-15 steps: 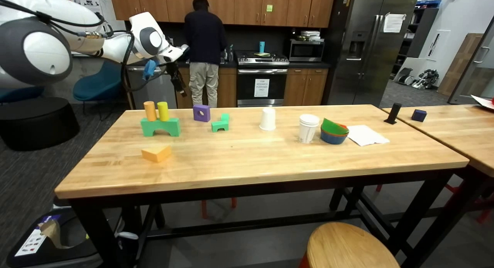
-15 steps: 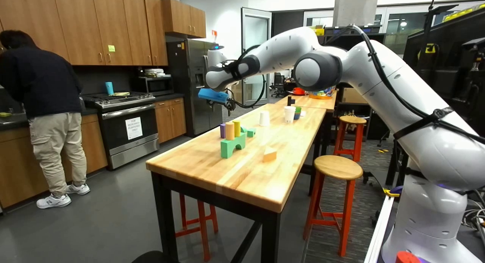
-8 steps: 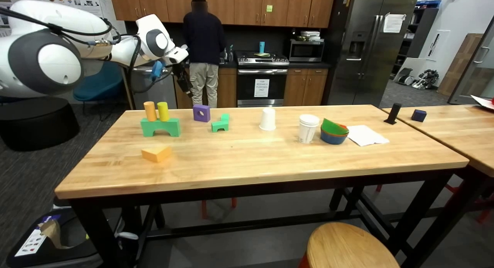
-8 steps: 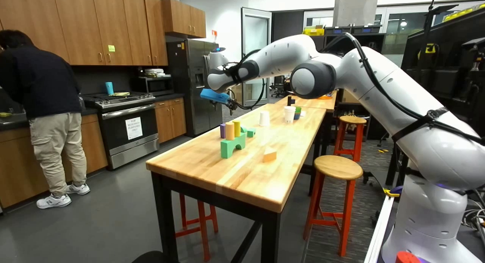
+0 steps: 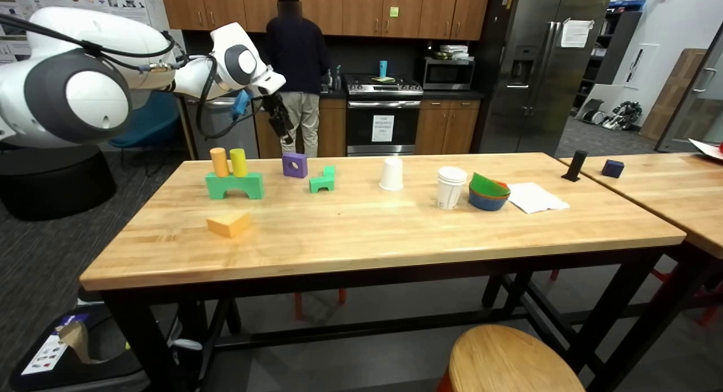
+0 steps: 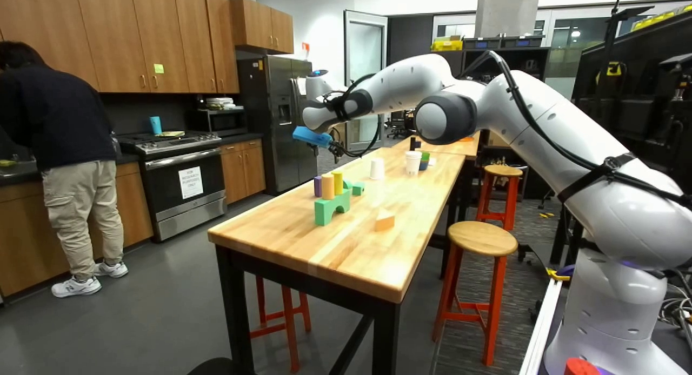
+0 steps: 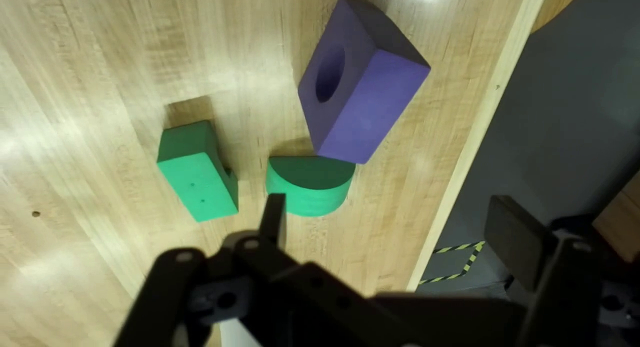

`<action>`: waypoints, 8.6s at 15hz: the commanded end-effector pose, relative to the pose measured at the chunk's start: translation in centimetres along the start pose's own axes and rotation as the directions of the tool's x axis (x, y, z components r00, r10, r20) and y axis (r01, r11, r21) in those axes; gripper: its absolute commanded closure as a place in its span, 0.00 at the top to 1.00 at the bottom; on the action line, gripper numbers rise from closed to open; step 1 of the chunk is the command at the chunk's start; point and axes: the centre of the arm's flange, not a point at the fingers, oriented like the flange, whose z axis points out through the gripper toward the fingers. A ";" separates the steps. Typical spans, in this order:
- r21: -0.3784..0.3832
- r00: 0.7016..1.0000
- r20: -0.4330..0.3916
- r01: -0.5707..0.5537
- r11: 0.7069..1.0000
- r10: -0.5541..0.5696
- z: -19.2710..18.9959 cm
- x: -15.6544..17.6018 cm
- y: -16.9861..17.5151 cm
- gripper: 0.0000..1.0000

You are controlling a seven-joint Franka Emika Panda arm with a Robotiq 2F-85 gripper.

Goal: Move the purple block forward

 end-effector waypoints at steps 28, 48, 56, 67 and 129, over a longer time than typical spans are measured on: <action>-0.033 0.999 0.031 0.007 0.999 -0.006 4.2 -1.1 -2.1 1.00; -0.061 0.996 0.075 -0.036 0.997 0.040 5.9 -1.0 -2.3 1.00; -0.042 0.996 0.058 -0.062 0.997 0.064 6.7 -1.3 -3.1 1.00; -0.024 0.996 0.056 -0.069 0.997 0.070 6.5 -1.0 -3.4 0.37; 0.031 1.000 0.010 0.000 1.000 0.000 0.7 4.5 7.1 0.00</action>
